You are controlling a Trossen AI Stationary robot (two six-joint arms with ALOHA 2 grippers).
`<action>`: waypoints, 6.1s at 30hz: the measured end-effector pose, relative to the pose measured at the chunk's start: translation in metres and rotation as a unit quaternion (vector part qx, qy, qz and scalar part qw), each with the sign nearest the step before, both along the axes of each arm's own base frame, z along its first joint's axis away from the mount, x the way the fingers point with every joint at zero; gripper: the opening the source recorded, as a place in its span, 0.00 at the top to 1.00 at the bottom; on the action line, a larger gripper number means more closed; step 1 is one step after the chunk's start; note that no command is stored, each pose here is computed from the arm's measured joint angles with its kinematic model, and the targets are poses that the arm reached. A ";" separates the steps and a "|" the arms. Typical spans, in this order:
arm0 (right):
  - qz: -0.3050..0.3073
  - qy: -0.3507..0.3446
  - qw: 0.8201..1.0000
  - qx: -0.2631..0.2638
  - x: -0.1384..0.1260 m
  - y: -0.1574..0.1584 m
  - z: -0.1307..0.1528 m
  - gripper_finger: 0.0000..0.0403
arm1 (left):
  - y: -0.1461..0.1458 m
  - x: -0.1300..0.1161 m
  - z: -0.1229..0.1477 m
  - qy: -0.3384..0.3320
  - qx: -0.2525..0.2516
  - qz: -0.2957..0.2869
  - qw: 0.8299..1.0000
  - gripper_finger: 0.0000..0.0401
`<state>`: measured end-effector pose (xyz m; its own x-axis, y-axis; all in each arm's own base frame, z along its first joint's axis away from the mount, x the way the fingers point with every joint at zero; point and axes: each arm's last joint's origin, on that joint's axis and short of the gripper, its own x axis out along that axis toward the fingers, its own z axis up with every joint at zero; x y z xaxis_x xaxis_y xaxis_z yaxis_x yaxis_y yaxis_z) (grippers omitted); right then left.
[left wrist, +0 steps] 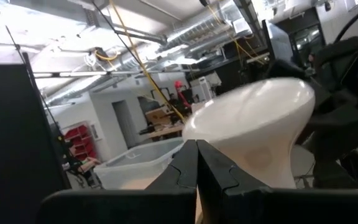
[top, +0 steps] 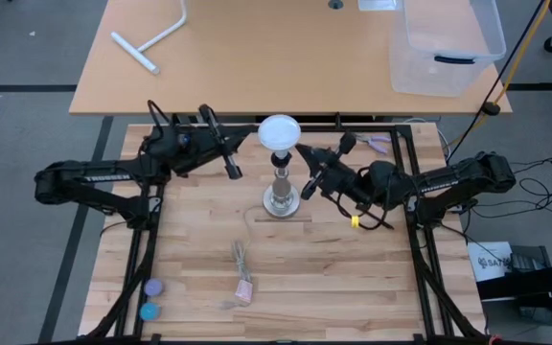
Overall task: Screw lightbulb
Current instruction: Insert the lightbulb into the lamp
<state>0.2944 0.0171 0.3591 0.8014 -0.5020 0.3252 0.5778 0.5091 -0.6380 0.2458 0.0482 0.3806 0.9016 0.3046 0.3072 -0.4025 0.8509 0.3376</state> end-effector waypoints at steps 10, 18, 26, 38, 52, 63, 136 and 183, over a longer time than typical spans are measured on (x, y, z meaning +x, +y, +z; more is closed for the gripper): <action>-0.052 -0.037 0.998 0.010 -0.004 -0.015 0.007 1.00 | -0.013 -0.011 0.011 -0.021 0.014 -0.016 1.000 1.00; -0.054 -0.064 0.996 0.002 -0.006 -0.027 0.011 1.00 | -0.023 -0.006 0.008 -0.012 0.022 -0.041 0.999 1.00; -0.022 -0.067 0.997 -0.013 -0.004 -0.028 0.019 1.00 | -0.023 -0.002 0.005 -0.009 0.013 -0.054 0.998 1.00; -0.005 -0.047 0.999 -0.006 -0.001 -0.023 0.021 1.00 | -0.016 0.002 0.002 -0.006 0.005 -0.045 0.999 1.00; 0.008 -0.038 0.999 -0.004 0.000 -0.011 0.020 1.00 | 0.000 0.006 -0.002 -0.002 -0.009 -0.018 1.000 1.00; 0.026 -0.003 1.000 -0.007 0.003 -0.001 0.013 1.00 | 0.011 0.014 -0.008 -0.006 -0.010 -0.002 1.000 1.00; -0.011 0.041 0.998 -0.037 0.001 0.012 0.010 1.00 | 0.013 0.001 0.006 -0.059 -0.013 0.009 0.998 1.00; -0.037 0.025 0.995 -0.086 -0.001 -0.003 0.019 1.00 | -0.001 0.005 -0.002 0.010 0.007 -0.014 1.000 1.00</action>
<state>0.2937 0.0136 0.3777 0.7815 -0.5012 0.3716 0.5748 0.3469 -0.7411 0.2508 0.0474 0.3782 0.9159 0.2740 0.2933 -0.3709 0.8572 0.3572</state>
